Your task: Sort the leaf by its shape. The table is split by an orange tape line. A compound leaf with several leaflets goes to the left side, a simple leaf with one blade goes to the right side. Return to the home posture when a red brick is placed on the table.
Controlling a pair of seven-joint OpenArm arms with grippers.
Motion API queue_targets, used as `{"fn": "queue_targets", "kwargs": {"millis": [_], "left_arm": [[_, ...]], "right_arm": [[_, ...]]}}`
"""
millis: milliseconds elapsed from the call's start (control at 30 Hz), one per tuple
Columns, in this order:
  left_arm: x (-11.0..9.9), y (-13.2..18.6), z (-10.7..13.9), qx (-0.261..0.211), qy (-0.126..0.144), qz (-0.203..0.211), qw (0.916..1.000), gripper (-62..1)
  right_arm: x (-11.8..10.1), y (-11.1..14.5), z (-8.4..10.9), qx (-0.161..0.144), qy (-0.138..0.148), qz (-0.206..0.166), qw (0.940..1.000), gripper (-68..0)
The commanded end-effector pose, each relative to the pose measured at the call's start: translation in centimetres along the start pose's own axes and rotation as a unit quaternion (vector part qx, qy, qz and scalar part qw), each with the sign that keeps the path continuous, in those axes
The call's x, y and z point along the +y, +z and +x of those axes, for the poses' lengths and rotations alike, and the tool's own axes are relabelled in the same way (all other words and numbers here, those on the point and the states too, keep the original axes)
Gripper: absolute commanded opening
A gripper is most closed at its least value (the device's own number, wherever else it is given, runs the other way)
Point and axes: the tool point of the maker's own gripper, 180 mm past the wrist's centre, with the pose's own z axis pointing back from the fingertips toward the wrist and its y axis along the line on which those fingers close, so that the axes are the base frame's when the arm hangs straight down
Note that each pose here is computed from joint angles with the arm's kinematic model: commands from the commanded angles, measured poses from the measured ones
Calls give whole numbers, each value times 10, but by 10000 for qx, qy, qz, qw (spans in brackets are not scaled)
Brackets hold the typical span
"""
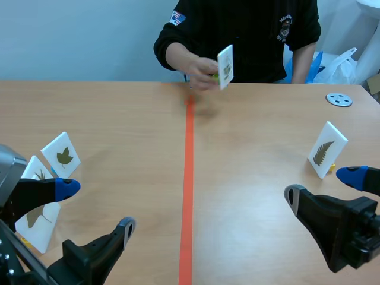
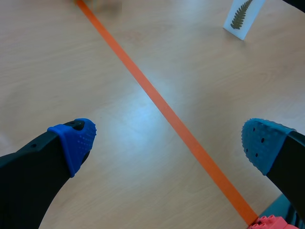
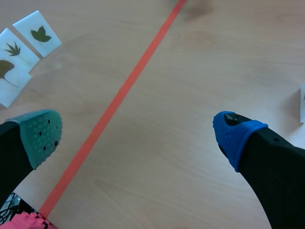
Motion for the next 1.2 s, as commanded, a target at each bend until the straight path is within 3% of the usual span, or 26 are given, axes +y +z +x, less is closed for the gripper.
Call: {"fn": "queue_targets", "kwargs": {"millis": [0,633,867,1167], "left_arm": [[-1,-1,11,-182,1,-8,9998,14],[-1,-1,11,-185,0,-8,9998,14],[-1,-1,11,-185,0,-8,9998,14],[-1,-1,11,-199,0,-8,9998,14]], "right_arm": [[-2,-2,9,-144,74,22,9999,4],[-3,-3,8,-96,166,10,9998,4],[-4,-4,5,2,332,5,9994,4],[4,-19,8,122,1019,249,9944,4]]}}
